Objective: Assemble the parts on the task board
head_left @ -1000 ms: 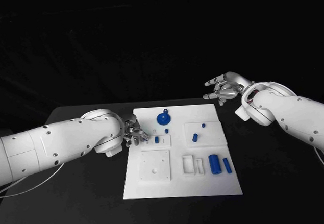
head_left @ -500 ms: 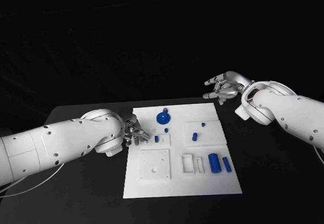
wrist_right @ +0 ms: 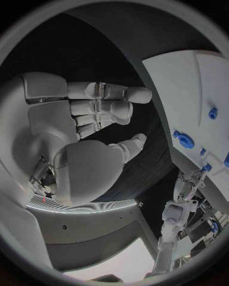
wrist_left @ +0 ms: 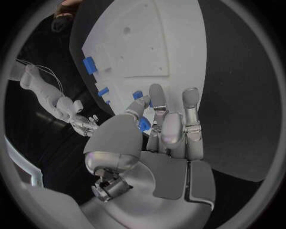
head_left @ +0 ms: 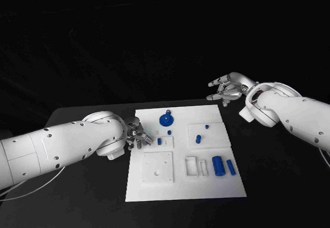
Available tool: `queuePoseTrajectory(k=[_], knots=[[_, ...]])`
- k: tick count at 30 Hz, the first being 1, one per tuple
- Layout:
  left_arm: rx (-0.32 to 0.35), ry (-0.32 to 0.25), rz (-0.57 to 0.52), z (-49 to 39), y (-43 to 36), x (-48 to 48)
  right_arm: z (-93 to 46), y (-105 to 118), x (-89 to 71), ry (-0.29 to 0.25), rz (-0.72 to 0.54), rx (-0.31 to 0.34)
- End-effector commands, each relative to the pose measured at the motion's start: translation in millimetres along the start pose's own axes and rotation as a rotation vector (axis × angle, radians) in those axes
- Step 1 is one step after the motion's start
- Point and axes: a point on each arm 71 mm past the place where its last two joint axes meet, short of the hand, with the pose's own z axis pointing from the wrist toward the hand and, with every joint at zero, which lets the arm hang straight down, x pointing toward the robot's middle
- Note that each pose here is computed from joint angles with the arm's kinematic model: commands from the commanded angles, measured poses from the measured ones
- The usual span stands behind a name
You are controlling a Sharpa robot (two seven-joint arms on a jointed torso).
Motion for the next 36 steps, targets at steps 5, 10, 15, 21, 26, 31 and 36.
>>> queuePoseTrajectory(k=[5,10,15,21,26,31,36], knots=[[0.018,0.025,0.018,-0.4,-3.1,4.0,0.1,0.5,1.3,0.014,-0.007,-0.005],[0.012,0.025,0.022,0.2,-1.2,3.0,0.1,0.3,1.3,0.014,-0.007,-0.005],[0.01,0.026,0.024,0.5,-0.3,2.5,0.0,-0.1,1.1,0.014,-0.007,-0.004],[0.011,0.032,0.028,0.9,0.0,2.4,0.0,-0.3,1.1,0.014,-0.007,-0.003],[0.01,0.037,0.031,1.5,0.0,2.4,0.0,-0.4,1.1,0.014,-0.007,-0.003],[0.011,0.044,0.035,1.7,-0.6,2.9,0.0,-0.4,1.3,0.015,-0.007,-0.003],[0.013,0.048,0.037,1.8,-1.5,3.4,0.0,-0.5,1.3,0.016,-0.007,-0.002]])
